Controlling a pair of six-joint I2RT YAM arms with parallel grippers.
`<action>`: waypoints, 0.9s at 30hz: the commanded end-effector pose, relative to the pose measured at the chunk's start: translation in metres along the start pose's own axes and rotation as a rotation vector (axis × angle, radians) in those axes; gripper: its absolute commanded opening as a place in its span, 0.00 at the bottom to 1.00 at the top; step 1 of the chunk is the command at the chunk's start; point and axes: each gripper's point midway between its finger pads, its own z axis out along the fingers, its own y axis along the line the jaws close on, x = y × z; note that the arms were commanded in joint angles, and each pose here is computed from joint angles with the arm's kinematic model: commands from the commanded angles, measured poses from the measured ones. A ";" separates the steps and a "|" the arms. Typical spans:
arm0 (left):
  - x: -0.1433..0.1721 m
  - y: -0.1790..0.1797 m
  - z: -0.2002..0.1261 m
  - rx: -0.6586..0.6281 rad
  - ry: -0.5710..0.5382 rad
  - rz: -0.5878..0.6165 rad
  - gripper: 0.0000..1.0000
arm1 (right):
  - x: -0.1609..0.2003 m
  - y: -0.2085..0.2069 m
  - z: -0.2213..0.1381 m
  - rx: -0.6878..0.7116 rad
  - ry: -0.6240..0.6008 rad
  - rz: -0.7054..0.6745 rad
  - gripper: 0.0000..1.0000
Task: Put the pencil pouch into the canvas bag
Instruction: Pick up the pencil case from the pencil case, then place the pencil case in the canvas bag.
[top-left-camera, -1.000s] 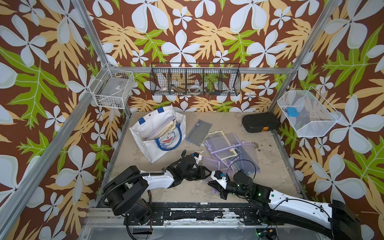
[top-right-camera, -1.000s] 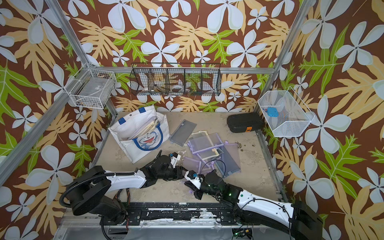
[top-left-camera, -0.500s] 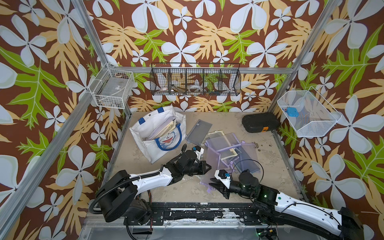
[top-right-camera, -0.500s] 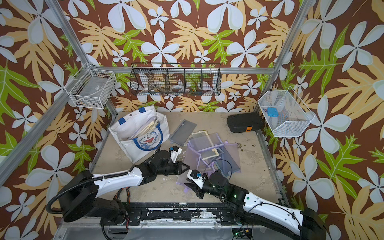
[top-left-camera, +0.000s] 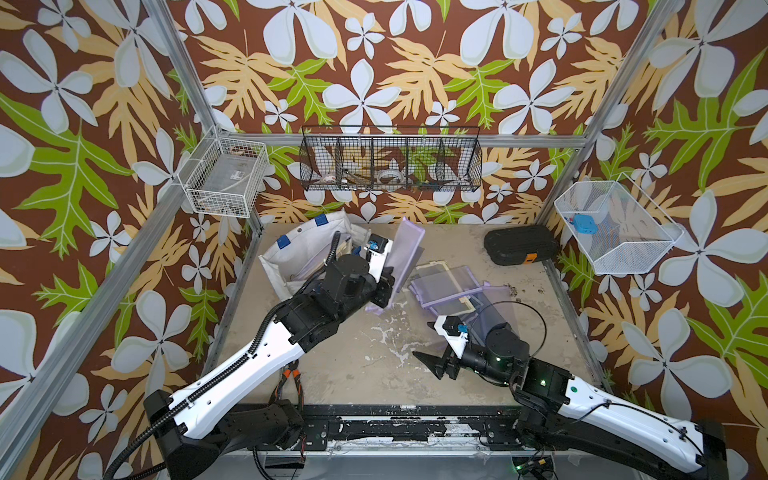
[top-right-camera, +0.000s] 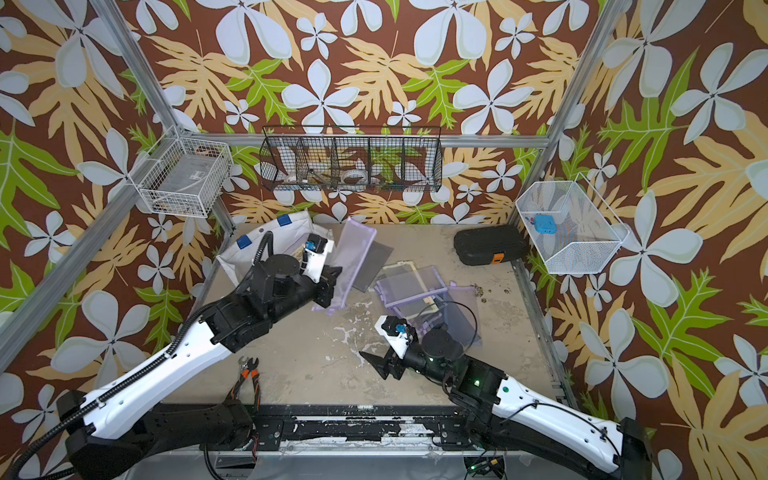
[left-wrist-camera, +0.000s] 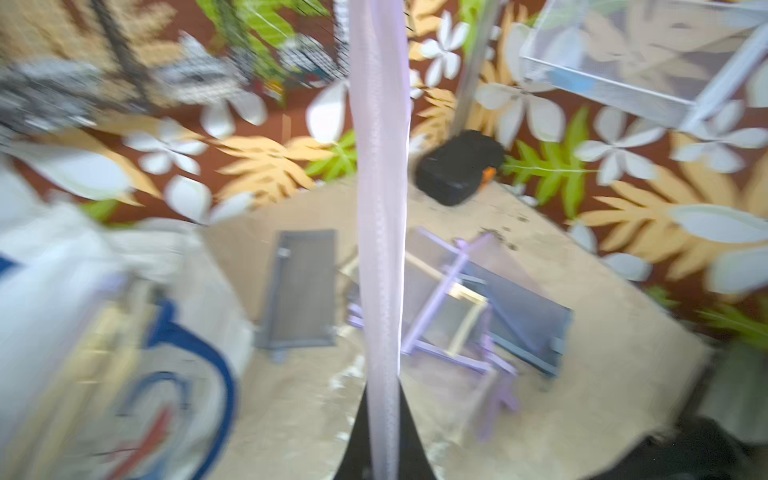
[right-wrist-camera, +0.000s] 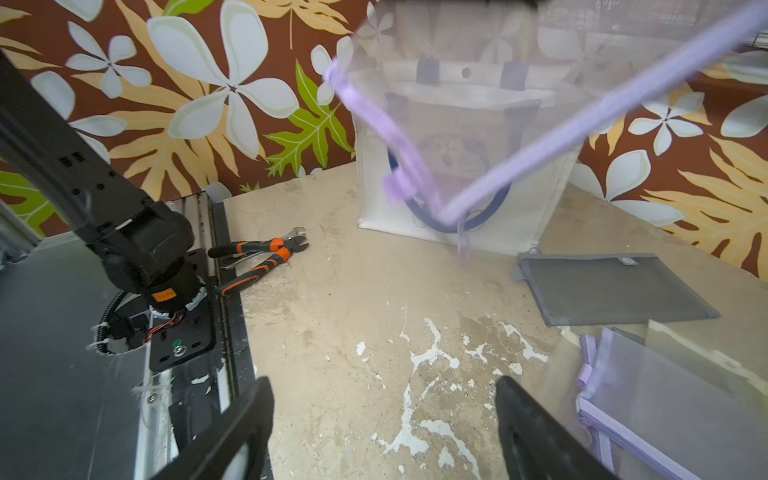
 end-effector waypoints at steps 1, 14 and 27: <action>0.001 0.069 -0.006 -0.304 0.090 0.293 0.00 | -0.008 -0.010 0.006 0.059 -0.002 0.072 0.84; -0.002 0.161 0.034 -0.704 0.268 0.576 0.00 | -0.024 -0.038 -0.004 0.132 -0.027 0.181 0.87; 0.043 0.177 0.057 -0.583 0.321 0.505 0.00 | -0.046 -0.034 -0.016 0.077 -0.077 0.149 0.87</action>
